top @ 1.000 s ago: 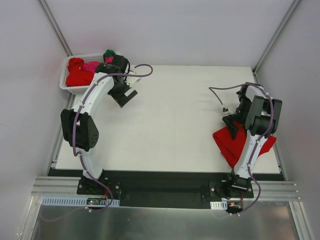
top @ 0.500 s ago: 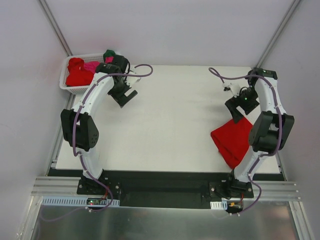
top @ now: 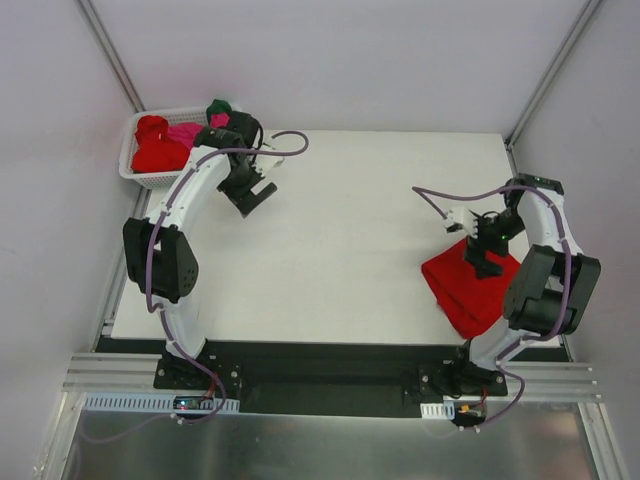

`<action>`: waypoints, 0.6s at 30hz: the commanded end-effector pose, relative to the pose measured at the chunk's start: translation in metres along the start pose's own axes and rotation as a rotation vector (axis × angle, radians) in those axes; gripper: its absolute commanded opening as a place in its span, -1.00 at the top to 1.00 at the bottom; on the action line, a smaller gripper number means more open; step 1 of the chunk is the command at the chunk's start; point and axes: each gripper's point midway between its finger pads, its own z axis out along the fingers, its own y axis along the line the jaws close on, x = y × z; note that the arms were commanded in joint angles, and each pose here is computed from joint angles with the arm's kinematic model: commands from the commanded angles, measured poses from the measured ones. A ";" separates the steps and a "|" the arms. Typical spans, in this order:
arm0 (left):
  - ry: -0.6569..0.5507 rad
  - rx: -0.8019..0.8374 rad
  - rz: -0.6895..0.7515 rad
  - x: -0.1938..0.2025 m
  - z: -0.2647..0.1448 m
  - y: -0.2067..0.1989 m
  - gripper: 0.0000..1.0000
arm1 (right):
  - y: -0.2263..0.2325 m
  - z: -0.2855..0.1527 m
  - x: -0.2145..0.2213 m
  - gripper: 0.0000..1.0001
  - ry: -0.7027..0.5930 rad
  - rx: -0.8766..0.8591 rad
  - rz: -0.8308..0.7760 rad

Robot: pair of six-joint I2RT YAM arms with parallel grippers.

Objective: Fold and stack the t-shirts

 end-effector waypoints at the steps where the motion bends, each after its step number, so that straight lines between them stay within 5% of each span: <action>1: 0.029 0.009 0.036 0.003 0.000 -0.005 -0.99 | -0.030 0.029 -0.038 -1.00 -0.147 0.154 -0.876; 9: 0.054 0.008 0.062 0.004 0.007 -0.007 -0.99 | -0.039 0.043 -0.033 -1.00 -0.166 0.166 -0.926; 18: 0.066 0.009 0.074 -0.001 0.014 -0.009 -0.99 | -0.086 -0.004 -0.034 -1.00 -0.119 0.239 -1.068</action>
